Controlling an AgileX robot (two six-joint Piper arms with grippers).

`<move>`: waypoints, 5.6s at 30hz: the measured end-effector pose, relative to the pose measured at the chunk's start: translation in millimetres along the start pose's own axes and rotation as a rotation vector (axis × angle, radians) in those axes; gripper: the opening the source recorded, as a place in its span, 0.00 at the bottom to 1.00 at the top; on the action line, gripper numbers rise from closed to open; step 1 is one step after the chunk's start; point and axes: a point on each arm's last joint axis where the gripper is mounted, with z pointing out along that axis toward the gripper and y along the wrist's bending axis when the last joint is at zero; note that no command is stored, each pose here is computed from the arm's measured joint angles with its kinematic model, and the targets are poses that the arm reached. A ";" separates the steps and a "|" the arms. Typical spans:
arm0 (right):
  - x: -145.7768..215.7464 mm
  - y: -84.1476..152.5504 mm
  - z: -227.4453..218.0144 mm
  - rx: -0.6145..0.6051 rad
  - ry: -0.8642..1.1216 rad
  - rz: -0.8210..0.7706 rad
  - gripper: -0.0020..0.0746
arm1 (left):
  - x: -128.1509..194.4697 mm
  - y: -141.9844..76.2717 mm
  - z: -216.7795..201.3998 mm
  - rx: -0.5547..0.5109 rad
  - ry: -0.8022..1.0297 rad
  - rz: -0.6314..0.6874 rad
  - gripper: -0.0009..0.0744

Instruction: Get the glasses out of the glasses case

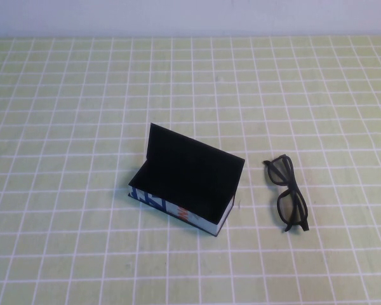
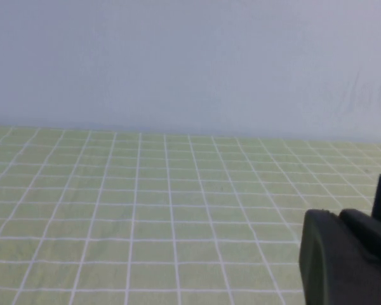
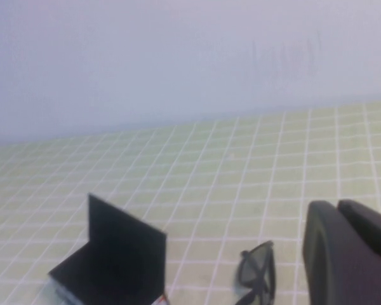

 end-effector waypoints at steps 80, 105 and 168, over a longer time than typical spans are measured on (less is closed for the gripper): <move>97.9 -42.8 -12.4 0.240 0.155 -0.193 0.01 | 5.5 6.1 0.6 -0.061 0.006 -0.017 0.01; 97.9 -42.9 -12.4 0.240 0.155 -0.195 0.01 | 24.7 11.3 -4.3 -0.108 0.225 0.109 0.01; 97.9 -42.9 -12.4 0.240 0.155 -0.195 0.00 | 33.7 13.0 -7.1 -0.124 0.327 0.103 0.01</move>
